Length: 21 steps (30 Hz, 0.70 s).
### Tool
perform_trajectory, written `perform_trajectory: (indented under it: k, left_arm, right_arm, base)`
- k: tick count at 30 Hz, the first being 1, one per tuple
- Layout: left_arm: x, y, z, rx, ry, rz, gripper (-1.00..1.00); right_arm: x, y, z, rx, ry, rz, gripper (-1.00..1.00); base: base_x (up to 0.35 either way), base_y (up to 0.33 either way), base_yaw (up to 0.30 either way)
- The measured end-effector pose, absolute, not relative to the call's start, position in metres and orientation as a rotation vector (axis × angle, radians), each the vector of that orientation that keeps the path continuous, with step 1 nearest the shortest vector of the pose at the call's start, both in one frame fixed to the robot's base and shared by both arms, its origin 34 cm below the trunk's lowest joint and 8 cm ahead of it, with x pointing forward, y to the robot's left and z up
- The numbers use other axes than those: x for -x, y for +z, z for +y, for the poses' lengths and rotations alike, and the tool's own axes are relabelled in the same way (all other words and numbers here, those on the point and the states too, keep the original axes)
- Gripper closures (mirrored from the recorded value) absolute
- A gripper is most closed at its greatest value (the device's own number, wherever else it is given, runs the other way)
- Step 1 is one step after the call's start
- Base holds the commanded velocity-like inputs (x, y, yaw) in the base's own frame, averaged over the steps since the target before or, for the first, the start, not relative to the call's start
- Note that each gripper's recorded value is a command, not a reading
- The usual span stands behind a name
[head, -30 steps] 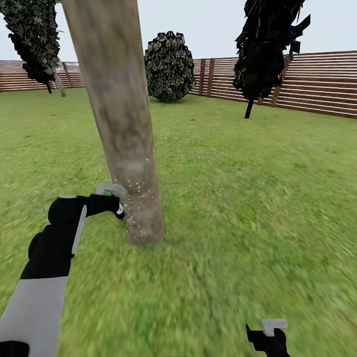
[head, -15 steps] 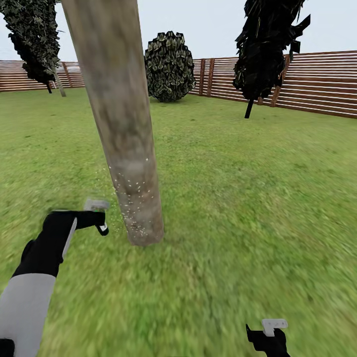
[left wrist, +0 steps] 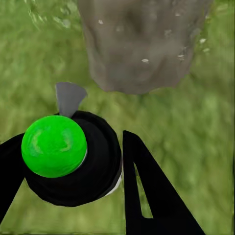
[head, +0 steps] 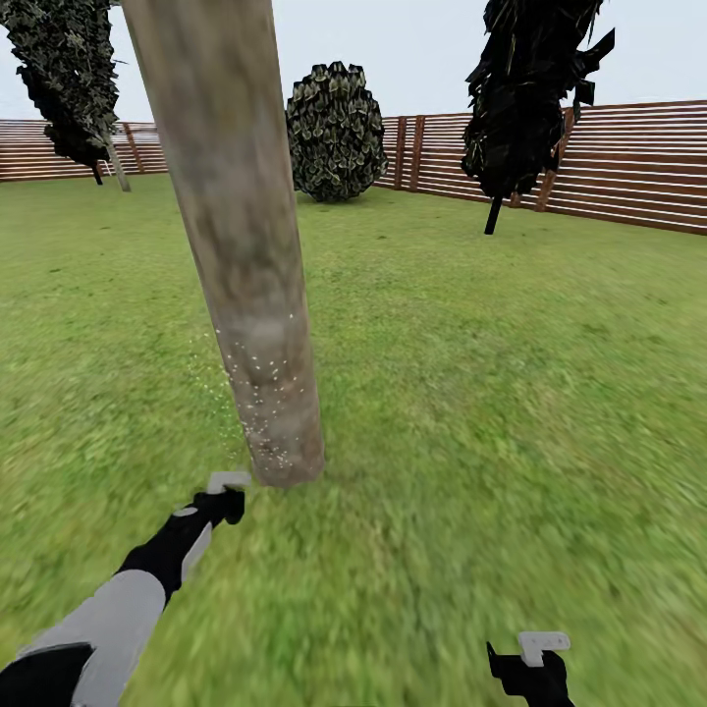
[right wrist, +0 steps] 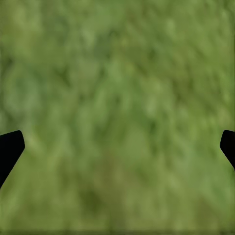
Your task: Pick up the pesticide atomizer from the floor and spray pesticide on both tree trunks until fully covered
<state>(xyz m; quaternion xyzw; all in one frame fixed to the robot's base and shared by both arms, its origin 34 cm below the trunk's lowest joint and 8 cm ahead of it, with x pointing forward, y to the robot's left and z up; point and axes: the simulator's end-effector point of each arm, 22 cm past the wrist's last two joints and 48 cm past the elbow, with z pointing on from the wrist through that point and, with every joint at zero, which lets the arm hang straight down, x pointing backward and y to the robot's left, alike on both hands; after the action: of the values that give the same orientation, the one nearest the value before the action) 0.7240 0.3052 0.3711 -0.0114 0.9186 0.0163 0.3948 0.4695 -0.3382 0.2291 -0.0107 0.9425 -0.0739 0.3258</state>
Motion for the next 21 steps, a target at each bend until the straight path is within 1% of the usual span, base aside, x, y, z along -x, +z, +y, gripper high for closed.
perform_trajectory:
  k: [3,6,9,14,21]
  left_arm:
    - [-0.704,0.346,0.292,0.067,0.027,2.345,1.00]
    - [-0.689,0.332,0.283,0.063,0.017,2.371,1.00]
    - [-0.672,0.320,0.286,0.072,0.043,2.383,1.00]
    - [-0.673,0.323,0.295,0.092,0.090,2.339,1.00]
    - [-0.676,0.326,0.297,0.103,0.095,2.328,1.00]
  right_arm:
    - [-0.470,0.229,-0.338,0.028,-0.194,2.470,-1.00]
    - [-0.469,0.229,-0.338,0.028,-0.193,2.471,-1.00]
    - [-0.462,0.224,-0.333,0.027,-0.180,2.488,-1.00]
    - [-0.461,0.224,-0.333,0.022,-0.178,2.492,-1.00]
    - [-0.460,0.224,-0.333,0.021,-0.178,2.491,-1.00]
  base:
    - [0.000,0.000,0.000]
    - [0.000,-0.145,0.000]
    - [0.000,-0.255,0.000]
    - [0.000,-0.268,0.000]
    - [0.000,-0.271,0.007]
